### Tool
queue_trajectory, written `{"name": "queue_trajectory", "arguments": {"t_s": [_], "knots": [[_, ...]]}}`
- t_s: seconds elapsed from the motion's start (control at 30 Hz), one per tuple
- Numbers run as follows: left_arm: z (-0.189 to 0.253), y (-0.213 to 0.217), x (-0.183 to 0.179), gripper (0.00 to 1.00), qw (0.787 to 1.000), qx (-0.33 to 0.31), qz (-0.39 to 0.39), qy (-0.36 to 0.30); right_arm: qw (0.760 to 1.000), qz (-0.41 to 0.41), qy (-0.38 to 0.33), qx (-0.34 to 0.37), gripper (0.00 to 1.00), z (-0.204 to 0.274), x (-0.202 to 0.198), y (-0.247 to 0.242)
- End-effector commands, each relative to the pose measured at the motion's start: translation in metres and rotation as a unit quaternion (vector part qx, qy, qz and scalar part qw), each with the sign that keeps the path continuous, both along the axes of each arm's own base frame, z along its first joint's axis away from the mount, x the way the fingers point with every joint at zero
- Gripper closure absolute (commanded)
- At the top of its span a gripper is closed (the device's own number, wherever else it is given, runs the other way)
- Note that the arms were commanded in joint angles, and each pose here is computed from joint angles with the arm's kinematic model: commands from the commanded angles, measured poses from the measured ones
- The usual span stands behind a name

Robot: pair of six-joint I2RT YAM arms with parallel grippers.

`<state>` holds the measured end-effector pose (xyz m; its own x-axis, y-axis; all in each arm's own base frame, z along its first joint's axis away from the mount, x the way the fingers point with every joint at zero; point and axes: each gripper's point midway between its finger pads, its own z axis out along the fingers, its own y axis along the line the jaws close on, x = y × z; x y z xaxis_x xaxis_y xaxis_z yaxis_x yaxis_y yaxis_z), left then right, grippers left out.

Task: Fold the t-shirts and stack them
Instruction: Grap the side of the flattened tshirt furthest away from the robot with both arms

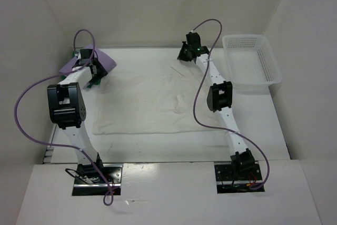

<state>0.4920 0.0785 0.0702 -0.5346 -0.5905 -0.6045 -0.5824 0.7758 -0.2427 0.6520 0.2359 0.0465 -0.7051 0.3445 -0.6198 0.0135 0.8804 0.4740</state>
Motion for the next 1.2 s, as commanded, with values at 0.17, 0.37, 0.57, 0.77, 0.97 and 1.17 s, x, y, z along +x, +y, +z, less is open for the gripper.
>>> {"name": "queue_trajectory", "arguments": {"t_s": [0.17, 0.37, 0.57, 0.77, 0.97, 1.17], "knots": [[0.002, 0.022, 0.011, 0.35, 1.0, 0.007, 0.018, -0.014, 0.996, -0.06, -0.06, -0.002, 0.94, 0.095, 0.014, -0.05], [0.003, 0.026, 0.022, 0.35, 0.999, 0.015, 0.018, -0.023, 0.996, -0.084, -0.001, -0.027, 0.96, 0.069, 0.0, -0.079], [0.002, 0.023, 0.037, 0.35, 0.999, 0.012, 0.0, -0.041, 0.994, -0.103, -0.004, -0.036, 0.98, 0.092, -0.002, -0.112], [-0.014, 0.016, 0.032, 0.53, 0.999, -0.001, -0.016, -0.032, 0.994, -0.095, -0.002, -0.046, 0.98, 0.109, -0.013, -0.131], [-0.016, 0.001, 0.036, 0.55, 0.999, -0.009, -0.035, -0.04, 0.995, -0.101, -0.015, -0.021, 0.98, 0.124, -0.031, -0.159], [-0.001, -0.002, 0.026, 0.42, 0.997, 0.003, -0.026, -0.071, 0.994, -0.108, -0.009, -0.027, 0.96, 0.121, -0.044, -0.174]]}}
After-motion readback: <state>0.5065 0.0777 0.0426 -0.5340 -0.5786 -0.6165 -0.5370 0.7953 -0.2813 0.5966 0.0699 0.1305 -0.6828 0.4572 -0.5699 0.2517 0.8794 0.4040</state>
